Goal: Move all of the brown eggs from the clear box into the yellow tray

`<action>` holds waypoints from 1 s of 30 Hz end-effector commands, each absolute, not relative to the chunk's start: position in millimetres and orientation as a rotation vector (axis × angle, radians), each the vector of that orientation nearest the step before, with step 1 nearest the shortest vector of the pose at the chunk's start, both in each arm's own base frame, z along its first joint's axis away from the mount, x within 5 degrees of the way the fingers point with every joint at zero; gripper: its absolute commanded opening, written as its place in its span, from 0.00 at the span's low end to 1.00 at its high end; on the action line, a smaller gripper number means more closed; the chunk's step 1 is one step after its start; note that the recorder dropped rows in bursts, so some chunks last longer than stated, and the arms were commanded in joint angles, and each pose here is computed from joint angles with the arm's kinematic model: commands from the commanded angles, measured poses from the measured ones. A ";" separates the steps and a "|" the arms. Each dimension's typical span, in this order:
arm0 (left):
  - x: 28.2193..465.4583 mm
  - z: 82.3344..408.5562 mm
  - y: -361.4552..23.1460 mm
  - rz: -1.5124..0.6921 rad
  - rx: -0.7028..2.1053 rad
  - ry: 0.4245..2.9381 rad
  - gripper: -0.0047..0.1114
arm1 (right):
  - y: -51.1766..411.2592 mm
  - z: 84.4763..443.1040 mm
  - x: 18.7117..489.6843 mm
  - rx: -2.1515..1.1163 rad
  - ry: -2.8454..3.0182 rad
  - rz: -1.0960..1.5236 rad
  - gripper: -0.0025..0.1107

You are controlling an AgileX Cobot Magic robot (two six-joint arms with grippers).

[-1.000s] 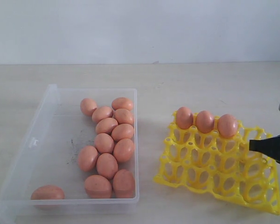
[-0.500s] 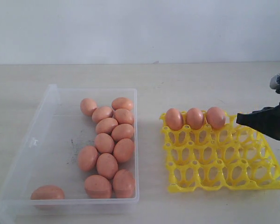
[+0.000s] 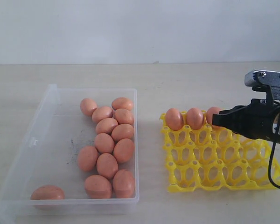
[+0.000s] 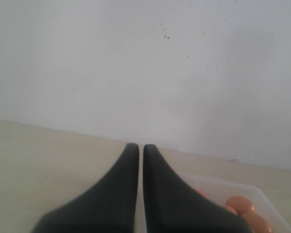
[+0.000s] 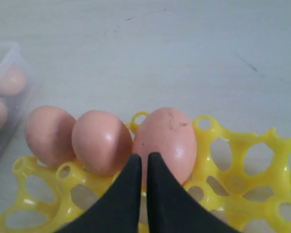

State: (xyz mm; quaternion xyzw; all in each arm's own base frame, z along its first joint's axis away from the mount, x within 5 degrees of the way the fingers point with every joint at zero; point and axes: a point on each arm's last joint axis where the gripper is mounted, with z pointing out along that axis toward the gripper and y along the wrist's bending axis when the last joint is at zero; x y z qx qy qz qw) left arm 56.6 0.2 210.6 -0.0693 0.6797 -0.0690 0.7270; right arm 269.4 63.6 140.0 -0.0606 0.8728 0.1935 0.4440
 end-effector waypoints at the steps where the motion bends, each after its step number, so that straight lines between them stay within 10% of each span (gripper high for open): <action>1: 56.1 213.2 0.8 -0.162 -0.170 1.476 0.07 | 60.9 137.5 272.2 -0.155 2.223 0.422 0.02; 30: 56.1 213.2 0.8 -0.162 -0.170 1.476 0.07 | 65.0 114.8 288.5 -0.185 2.333 0.433 0.02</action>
